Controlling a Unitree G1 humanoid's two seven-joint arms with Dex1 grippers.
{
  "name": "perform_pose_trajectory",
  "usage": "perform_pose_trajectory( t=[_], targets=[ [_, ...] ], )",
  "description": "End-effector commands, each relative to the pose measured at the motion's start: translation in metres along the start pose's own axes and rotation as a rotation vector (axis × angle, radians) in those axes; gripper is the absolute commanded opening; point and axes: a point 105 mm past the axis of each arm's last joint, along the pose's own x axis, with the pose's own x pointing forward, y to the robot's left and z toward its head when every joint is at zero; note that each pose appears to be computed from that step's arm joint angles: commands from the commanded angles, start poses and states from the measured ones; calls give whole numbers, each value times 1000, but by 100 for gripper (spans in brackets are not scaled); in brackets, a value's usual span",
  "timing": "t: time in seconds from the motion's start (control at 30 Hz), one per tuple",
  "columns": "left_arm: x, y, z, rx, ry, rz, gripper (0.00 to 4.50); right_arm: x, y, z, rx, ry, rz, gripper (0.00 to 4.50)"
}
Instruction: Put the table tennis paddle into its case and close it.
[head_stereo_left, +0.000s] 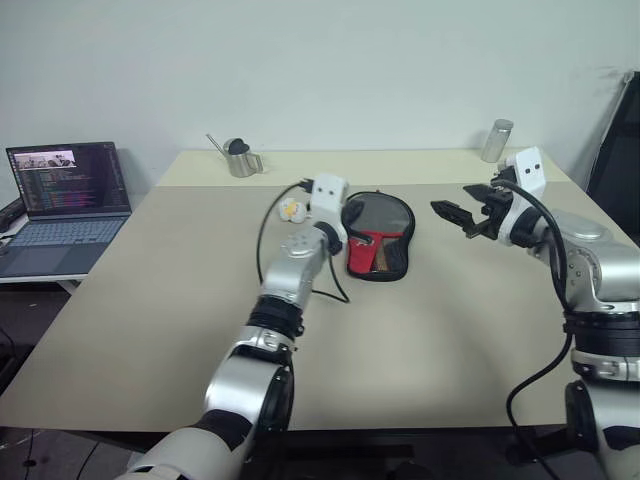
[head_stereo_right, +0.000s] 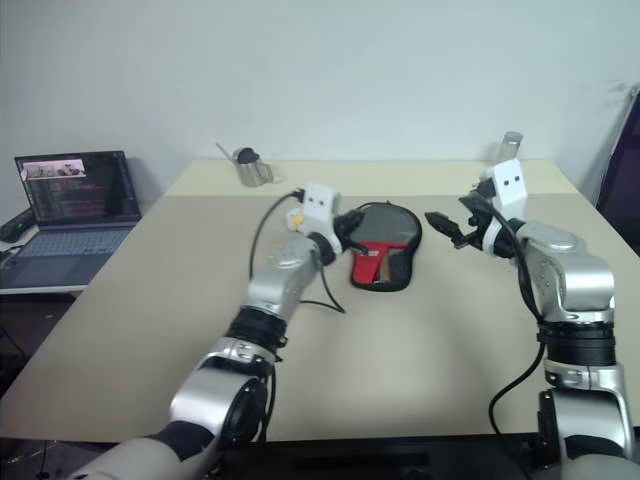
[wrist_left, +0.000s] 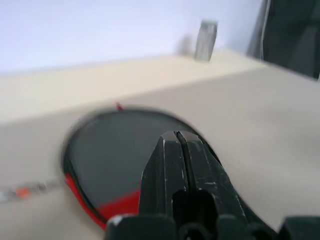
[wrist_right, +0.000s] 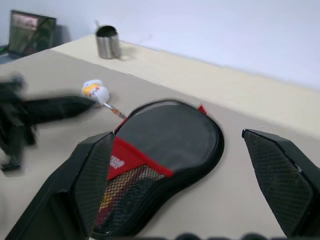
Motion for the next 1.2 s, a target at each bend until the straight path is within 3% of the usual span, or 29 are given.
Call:
perform_pose_trajectory(
  t=[0.03, 0.1, 0.27, 0.47, 0.77, 1.2],
  targets=[
    [-33, 28, 49, -8, -111, -80, 19, 5, -6, -2, 280, -56, -59, 450],
    [-47, 37, 52, -3, -86, -103, 60, 10, -8, -14, 383, -40, -93, 450],
    [-92, 66, 56, 7, -7, -147, 226, 24, -12, -45, 621, 27, -166, 450],
    [-129, 66, 42, 64, 114, -221, 444, 33, -14, -77, 801, 112, -201, 450],
    [-148, 43, 28, 73, 163, -296, 444, 44, 8, -113, 972, 193, -163, 450],
    [-154, 40, 17, 97, 220, -301, 444, 74, 63, -118, 1060, 203, -23, 450]
  ],
)
